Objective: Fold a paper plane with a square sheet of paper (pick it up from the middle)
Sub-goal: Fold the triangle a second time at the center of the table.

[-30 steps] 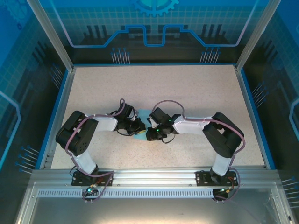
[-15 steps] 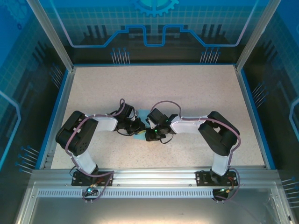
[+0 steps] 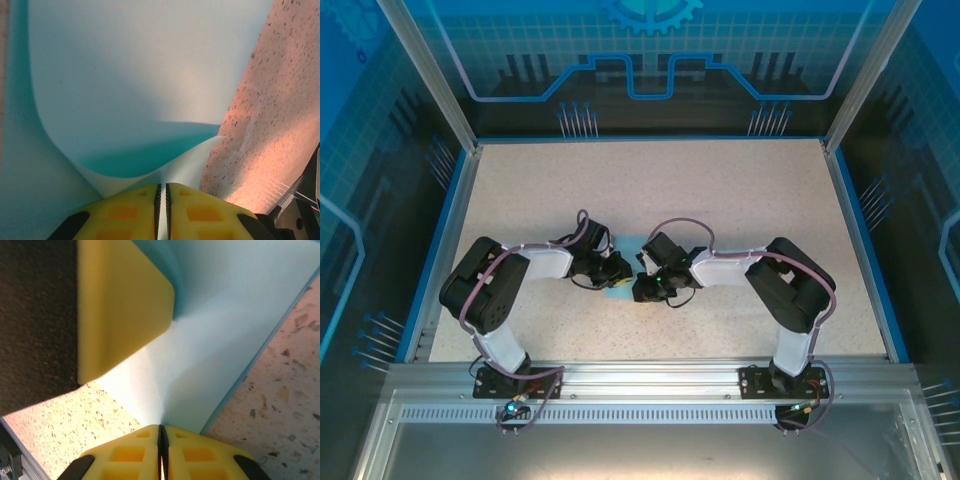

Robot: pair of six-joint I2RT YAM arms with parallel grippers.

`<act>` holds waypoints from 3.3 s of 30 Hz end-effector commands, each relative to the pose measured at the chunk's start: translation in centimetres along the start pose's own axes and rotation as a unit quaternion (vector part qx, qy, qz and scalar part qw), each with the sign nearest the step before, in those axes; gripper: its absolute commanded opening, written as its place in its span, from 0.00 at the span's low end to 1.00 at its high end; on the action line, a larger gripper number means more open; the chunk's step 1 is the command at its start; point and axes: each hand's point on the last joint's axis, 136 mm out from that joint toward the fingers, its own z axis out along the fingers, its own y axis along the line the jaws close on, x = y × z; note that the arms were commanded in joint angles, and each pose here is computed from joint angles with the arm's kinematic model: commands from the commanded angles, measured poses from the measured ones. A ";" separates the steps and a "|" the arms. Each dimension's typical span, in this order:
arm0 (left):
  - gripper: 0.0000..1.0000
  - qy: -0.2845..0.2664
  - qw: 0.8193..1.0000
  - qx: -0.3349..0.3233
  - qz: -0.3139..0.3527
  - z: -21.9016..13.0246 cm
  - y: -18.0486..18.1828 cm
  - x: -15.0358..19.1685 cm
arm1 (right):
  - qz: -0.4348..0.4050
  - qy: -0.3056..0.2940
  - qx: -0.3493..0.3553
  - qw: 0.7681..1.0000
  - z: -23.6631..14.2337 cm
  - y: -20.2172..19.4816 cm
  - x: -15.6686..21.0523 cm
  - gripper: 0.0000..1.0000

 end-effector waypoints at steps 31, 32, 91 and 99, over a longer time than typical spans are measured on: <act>0.17 -0.120 0.991 0.022 0.053 -8.6 -2.7 -5.1 | 0.055 0.044 0.024 0.997 0.0 -1.4 2.0 0.10; 0.17 -0.114 0.991 0.031 0.056 -8.5 -2.9 -4.3 | 0.046 0.035 0.013 0.998 -0.5 -0.6 1.4 0.11; 0.07 -0.034 0.996 -0.082 -0.031 -0.2 4.7 -1.1 | 0.002 0.061 0.020 0.998 -0.6 -2.9 2.0 0.11; 0.07 -0.031 0.995 -0.085 -0.035 0.0 4.9 -1.1 | -0.021 0.084 0.032 0.996 -2.2 -3.3 3.7 0.11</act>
